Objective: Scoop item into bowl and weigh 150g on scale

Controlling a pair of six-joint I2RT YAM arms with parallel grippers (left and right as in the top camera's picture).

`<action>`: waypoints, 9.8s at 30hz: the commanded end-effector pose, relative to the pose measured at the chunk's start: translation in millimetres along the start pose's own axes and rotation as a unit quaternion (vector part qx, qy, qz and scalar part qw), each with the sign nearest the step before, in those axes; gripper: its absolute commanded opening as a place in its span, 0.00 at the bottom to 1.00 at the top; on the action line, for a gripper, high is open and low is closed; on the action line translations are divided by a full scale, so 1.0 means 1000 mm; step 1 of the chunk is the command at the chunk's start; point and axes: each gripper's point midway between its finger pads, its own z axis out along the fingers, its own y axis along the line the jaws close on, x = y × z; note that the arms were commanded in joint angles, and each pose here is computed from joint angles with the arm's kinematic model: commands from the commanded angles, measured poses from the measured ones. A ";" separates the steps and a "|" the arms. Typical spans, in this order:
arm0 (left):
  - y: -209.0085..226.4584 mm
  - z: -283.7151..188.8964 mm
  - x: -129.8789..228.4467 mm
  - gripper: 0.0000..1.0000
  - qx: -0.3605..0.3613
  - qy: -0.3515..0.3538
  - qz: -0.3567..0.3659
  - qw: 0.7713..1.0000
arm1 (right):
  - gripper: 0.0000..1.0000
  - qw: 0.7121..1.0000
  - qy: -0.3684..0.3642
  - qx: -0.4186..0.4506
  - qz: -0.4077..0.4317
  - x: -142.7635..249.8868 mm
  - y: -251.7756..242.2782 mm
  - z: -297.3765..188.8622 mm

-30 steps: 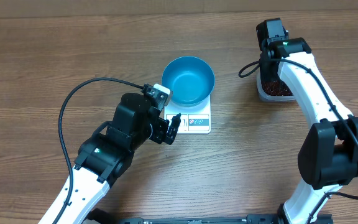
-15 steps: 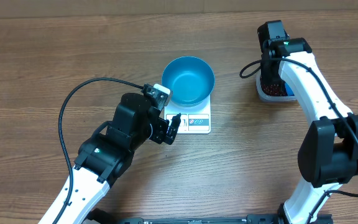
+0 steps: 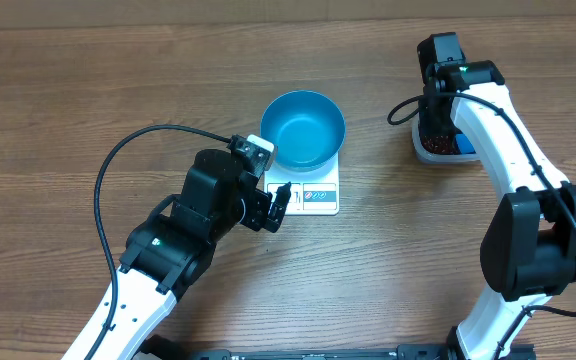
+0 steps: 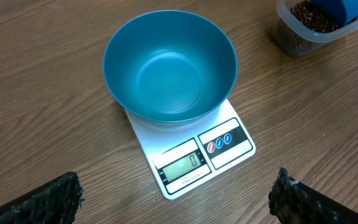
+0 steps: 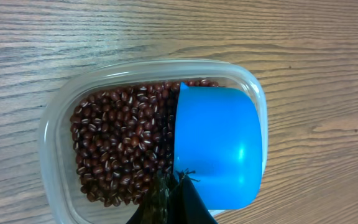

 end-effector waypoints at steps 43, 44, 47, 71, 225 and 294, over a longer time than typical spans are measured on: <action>0.000 0.003 0.004 0.99 0.000 0.006 -0.005 1.000 | 0.04 0.970 -0.002 -0.223 0.102 -0.009 -0.007 0.002; 0.000 0.003 0.004 0.99 0.000 0.006 -0.005 1.000 | 0.04 0.969 -0.002 -0.227 0.099 -0.009 -0.007 0.001; 0.000 0.003 0.004 1.00 0.000 0.006 -0.005 1.000 | 0.04 0.967 -0.003 -0.236 0.093 -0.009 -0.004 0.000; 0.000 0.003 0.004 1.00 0.000 0.006 -0.005 1.000 | 0.04 0.950 -0.010 -0.303 0.071 -0.010 0.013 -0.011; 0.000 0.003 0.004 0.99 0.000 0.006 -0.005 1.000 | 0.04 0.821 0.087 -0.481 0.296 0.032 -0.017 0.014; 0.000 0.003 0.004 0.99 0.000 0.006 -0.005 1.000 | 0.04 0.720 -0.025 -0.634 0.281 0.017 -0.059 -0.051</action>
